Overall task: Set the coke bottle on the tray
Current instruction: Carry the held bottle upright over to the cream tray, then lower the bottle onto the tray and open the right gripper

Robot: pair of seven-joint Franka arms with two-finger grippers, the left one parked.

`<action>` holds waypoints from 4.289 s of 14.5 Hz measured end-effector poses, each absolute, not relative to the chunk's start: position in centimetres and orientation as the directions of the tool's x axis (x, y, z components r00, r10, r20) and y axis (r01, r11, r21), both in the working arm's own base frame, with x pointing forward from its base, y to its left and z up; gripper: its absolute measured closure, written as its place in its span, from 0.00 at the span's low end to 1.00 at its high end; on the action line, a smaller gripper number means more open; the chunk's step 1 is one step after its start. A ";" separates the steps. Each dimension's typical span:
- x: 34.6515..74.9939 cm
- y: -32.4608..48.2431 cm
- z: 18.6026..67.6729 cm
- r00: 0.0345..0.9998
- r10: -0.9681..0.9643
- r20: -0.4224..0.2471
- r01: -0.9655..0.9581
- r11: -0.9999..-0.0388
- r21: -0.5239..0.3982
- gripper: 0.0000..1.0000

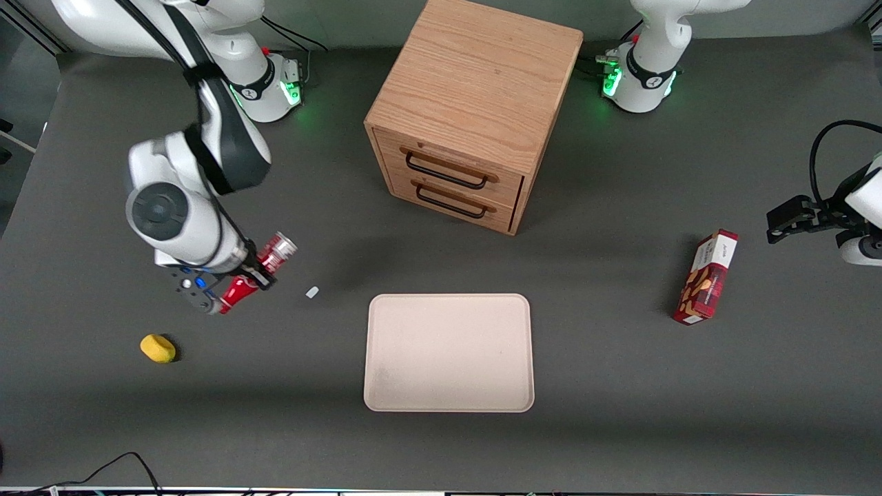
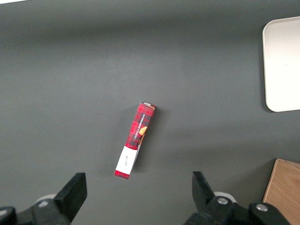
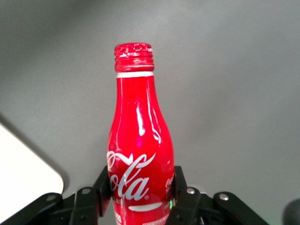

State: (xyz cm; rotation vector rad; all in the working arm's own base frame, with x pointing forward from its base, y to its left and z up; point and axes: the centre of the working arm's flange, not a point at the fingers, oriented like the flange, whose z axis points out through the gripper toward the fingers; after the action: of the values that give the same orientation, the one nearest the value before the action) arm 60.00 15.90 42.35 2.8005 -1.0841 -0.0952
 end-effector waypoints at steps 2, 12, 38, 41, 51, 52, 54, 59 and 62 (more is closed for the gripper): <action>59.9 14.9 47.5 0.747 -0.664 -0.039 -0.653 -0.743 0.148 0.44; 62.4 15.8 54.1 0.788 -0.598 -0.143 -0.581 -0.800 0.149 0.44; 70.2 35.1 20.0 0.999 -0.017 -0.035 -0.018 -0.998 -0.052 0.44; 70.2 35.2 19.2 0.999 -0.017 -0.031 -0.018 -0.998 -0.053 0.44; 70.6 35.0 19.7 1.000 -0.016 -0.019 -0.017 -0.998 -0.053 0.00; 70.6 35.0 19.7 1.000 -0.016 -0.019 -0.017 -0.998 -0.053 0.00; 70.6 34.9 19.7 1.000 -0.016 -0.019 -0.017 -0.998 -0.053 0.00; 70.6 34.9 19.7 1.000 -0.016 -0.018 -0.017 -0.998 -0.053 0.00; 70.6 34.9 19.7 1.000 -0.016 -0.018 -0.017 -0.998 -0.052 0.00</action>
State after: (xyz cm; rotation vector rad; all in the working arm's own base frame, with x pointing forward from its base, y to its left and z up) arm 70.62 34.93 19.74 3.1939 -0.0270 -0.0282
